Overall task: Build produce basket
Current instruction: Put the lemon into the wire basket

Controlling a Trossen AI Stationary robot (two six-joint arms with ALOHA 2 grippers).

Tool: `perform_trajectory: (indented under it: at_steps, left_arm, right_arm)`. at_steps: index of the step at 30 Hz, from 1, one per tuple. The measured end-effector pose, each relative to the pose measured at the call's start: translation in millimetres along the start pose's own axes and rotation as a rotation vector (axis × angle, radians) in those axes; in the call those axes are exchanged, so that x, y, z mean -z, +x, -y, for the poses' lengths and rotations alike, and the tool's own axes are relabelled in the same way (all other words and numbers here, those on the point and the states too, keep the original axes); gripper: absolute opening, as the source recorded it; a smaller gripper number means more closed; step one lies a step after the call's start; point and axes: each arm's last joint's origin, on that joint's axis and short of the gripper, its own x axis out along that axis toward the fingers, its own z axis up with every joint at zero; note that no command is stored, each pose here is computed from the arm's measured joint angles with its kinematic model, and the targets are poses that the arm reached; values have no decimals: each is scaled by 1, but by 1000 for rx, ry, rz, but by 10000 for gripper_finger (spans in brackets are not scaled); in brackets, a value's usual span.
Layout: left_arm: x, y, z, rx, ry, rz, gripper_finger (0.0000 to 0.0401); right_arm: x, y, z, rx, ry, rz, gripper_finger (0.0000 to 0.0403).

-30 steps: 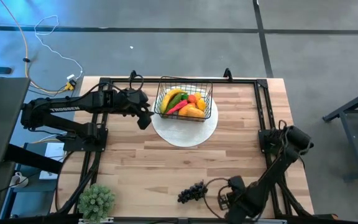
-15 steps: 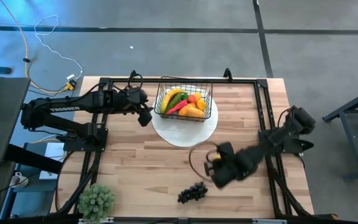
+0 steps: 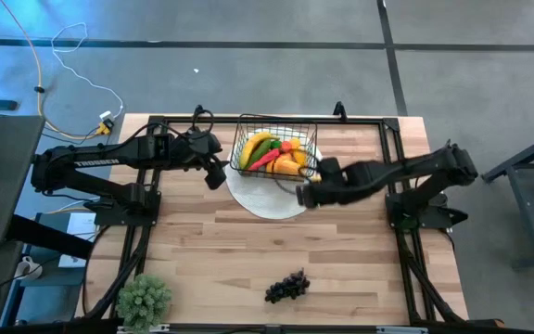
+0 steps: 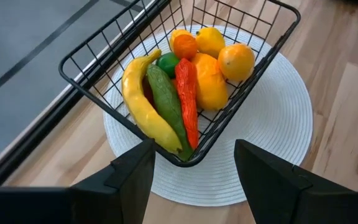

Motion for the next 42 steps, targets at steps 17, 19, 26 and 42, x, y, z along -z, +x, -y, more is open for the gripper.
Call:
perform_trajectory:
  at_steps: [17,19,26,42]
  left_arm:
    - [-1,1,-3,-5,97,-2,220]
    - [-1,2,-7,-18,65,-4,228]
    - [-8,7,-26,-11,-10,17,250]
    - [-18,9,-44,-49,-73,95,250]
  right_arm:
    - [-106,34,23,4,-75,110,105]
    - [-118,38,28,7,-89,117,105]
    - [-158,49,50,17,-144,152,105]
    - [-193,99,58,-129,-321,27,101]
